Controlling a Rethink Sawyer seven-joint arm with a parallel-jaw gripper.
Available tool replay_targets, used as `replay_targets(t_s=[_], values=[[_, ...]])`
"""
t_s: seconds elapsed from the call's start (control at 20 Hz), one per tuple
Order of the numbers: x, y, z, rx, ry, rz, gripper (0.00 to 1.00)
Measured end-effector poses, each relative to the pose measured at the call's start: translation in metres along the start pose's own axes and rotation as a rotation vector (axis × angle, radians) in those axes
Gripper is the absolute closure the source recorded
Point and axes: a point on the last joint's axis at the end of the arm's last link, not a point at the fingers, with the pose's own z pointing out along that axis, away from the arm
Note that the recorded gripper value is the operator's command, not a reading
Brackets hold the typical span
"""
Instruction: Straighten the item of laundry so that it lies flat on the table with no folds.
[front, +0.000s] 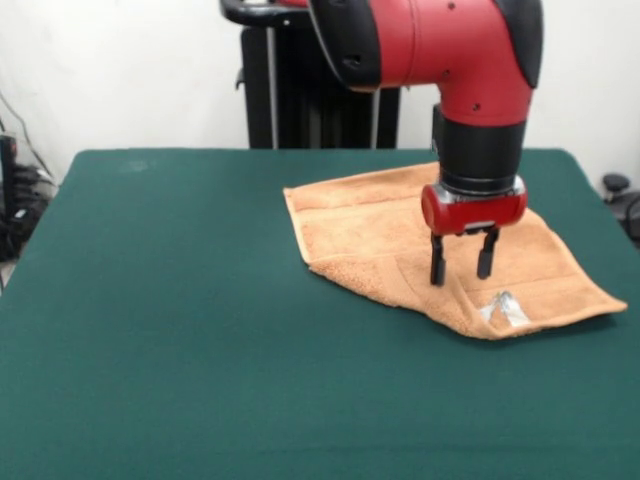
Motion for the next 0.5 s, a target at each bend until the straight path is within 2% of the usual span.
replay_targets(t_s=[0.25, 0.5], values=[[0.009, 0.002, 0.013, -0.008, 0.006, -0.002, 0.00], [0.008, 0.002, 0.014, -0.004, 0.000, -0.003, 0.00]])
